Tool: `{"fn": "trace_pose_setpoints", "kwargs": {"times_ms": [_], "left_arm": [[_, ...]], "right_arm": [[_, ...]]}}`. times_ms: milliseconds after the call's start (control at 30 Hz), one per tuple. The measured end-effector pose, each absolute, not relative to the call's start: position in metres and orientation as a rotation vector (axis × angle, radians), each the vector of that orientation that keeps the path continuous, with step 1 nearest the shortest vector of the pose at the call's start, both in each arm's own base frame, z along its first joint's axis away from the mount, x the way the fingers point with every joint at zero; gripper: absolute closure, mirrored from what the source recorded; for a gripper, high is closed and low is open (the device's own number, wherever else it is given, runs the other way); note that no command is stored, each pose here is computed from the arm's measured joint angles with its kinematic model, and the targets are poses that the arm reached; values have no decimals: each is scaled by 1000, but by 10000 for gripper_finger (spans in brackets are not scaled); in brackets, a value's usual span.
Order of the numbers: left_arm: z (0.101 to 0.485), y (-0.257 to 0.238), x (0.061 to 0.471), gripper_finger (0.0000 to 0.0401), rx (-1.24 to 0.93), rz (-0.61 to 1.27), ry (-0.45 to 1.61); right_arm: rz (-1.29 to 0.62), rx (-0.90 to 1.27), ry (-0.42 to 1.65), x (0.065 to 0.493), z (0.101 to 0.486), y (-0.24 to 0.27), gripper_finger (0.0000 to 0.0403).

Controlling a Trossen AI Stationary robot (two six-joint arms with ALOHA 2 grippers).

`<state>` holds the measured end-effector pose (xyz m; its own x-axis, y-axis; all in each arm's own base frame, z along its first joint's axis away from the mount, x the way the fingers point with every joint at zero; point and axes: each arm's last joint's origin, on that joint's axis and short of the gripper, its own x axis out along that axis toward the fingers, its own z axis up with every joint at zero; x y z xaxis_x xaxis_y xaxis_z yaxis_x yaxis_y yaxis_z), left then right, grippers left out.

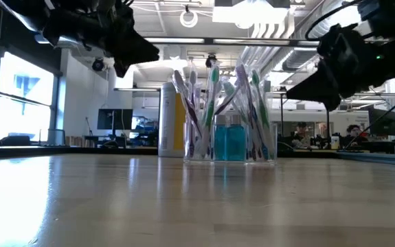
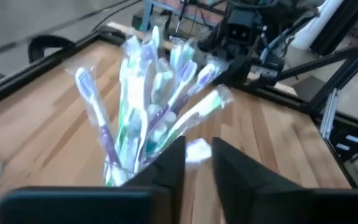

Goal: Pick & Place toothbrushing station
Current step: Return to Home Position

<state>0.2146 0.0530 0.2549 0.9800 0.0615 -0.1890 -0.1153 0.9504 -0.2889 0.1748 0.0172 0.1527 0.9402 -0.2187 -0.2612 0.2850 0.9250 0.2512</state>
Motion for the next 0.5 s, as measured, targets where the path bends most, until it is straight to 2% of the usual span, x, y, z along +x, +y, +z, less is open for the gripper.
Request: {"fn": "trace_pose_setpoints", "kwargs": {"times_ms": [133, 333, 500], "left_arm": [[261, 50, 204, 390, -283, 88, 185], [270, 44, 180, 397, -223, 98, 209], [271, 39, 163, 396, -192, 108, 253]], "right_arm": [[-223, 271, 252, 164, 158, 27, 399], [-120, 246, 293, 145, 165, 32, 399], [-138, 219, 310, 129, 168, 27, 399]]}}
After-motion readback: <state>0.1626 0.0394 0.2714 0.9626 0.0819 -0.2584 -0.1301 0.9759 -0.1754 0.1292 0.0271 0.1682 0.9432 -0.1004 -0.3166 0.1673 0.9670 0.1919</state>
